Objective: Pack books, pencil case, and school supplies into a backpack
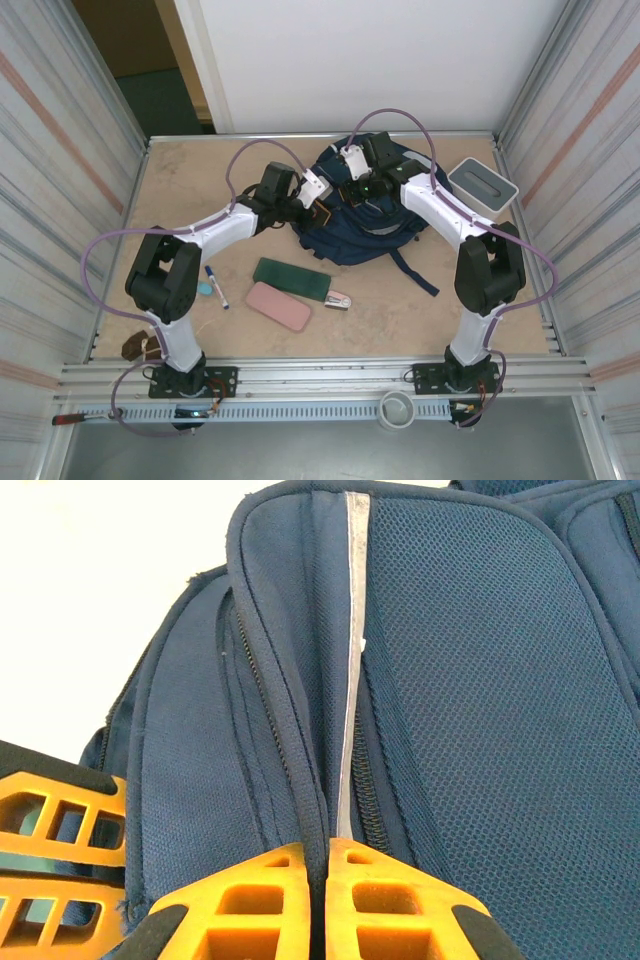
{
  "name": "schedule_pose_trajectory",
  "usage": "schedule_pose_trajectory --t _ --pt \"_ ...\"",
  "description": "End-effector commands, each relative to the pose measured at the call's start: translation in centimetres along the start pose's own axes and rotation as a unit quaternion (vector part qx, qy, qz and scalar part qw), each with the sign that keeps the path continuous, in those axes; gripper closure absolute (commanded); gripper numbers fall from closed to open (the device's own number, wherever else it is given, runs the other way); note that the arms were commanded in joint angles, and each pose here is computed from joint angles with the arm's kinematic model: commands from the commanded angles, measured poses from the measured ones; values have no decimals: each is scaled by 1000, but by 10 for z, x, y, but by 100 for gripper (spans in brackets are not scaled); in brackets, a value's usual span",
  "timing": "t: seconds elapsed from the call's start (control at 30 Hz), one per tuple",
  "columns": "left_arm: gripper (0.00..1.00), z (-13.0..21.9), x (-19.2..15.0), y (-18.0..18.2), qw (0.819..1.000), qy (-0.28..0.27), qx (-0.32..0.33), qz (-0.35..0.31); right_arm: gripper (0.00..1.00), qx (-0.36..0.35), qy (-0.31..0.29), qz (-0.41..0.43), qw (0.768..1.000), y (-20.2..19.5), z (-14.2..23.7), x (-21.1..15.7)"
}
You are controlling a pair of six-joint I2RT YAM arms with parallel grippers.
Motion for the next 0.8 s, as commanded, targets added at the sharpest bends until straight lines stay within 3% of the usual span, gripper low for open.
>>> schedule_pose_trajectory --t 0.0,0.27,0.77 --pt "89 7 6 -16 999 -19 -35 -24 100 5 -37 -4 999 0 14 12" --pt "78 4 9 -20 996 -29 -73 -38 100 8 -35 -4 999 0 13 12" --pt "83 -10 5 -11 998 -17 -63 -17 100 10 -31 -5 999 0 11 10"
Point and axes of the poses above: each hand's point on the last joint's axis, 136 mm out from that joint toward the fingers, its own z axis back along the fingers, its own y axis along the line the jaws close on, x = y × z, the point moved 8 cm from there along z, back along the fingers, and after that the axes turned 2 degrees about z, right-handed, at the moved point
